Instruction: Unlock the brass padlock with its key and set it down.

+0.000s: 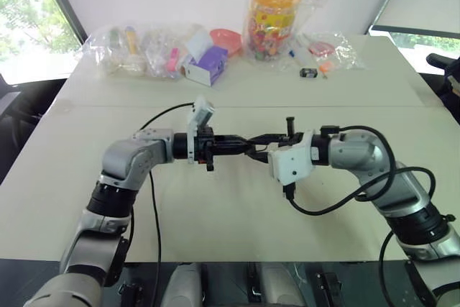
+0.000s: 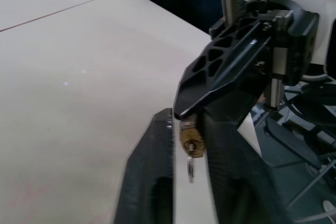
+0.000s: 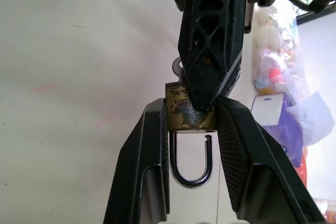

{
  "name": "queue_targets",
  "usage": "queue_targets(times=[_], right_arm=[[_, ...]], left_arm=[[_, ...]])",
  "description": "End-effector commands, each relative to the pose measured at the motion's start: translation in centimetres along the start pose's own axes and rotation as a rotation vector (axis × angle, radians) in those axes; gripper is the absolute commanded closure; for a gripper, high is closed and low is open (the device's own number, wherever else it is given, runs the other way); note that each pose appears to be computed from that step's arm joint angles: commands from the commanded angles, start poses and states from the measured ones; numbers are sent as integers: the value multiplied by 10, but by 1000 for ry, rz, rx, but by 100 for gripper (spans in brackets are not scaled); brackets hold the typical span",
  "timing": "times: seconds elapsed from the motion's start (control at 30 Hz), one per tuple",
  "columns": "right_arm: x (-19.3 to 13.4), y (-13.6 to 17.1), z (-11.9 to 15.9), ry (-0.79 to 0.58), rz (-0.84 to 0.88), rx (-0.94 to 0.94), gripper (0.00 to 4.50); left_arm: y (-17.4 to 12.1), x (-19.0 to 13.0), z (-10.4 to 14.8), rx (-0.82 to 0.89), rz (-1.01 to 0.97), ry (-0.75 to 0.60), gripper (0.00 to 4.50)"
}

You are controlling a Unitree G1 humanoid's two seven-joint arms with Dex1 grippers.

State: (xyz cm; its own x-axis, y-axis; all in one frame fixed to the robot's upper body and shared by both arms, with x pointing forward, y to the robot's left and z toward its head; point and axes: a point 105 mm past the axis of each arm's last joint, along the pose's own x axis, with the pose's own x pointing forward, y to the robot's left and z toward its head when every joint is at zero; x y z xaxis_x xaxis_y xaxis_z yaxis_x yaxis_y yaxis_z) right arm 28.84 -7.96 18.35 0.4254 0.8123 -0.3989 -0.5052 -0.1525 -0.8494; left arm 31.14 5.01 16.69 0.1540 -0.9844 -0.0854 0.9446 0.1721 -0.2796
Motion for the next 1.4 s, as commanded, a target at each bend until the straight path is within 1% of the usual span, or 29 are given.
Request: queue_targets(times=[0.03,0.57,0.63,0.67,0.7,0.77,0.8,1.07,1.1,1.17,1.3,1.33,1.4], right_arm=[[-4,-13,14,-40,-52,-46,380],[-4,-22,16,-43,-91,-57,380],[-3,-22,16,-44,-91,-59,380],[-3,-22,16,-44,-91,-59,380],[-3,-22,16,-44,-91,-61,380],[-3,-22,17,-46,-91,-62,380],[-3,-22,17,-46,-90,-62,380],[-3,-22,17,-46,-90,-66,380],[-3,-22,17,-46,-90,-65,380],[-3,-22,17,-46,-90,-65,380],[-3,-22,17,-44,-90,-66,380],[-3,-22,17,-43,-89,-66,380],[-3,-22,16,-42,-88,-66,380]], left_arm=[[-2,1,0,38,7,20,449],[-12,0,-3,-23,-50,35,449],[-10,0,-2,-25,-40,32,348],[-10,0,-2,-23,-39,34,321],[-10,0,-2,-5,-35,34,269],[-6,1,0,48,-3,31,182],[-4,2,0,38,6,27,131],[-1,2,8,-78,9,-57,131],[-1,2,8,-80,10,-56,155],[-2,1,6,-81,11,-52,218],[-2,1,4,-85,10,-46,410],[-2,1,4,-85,11,-47,446],[-2,0,5,-86,13,-48,446]])
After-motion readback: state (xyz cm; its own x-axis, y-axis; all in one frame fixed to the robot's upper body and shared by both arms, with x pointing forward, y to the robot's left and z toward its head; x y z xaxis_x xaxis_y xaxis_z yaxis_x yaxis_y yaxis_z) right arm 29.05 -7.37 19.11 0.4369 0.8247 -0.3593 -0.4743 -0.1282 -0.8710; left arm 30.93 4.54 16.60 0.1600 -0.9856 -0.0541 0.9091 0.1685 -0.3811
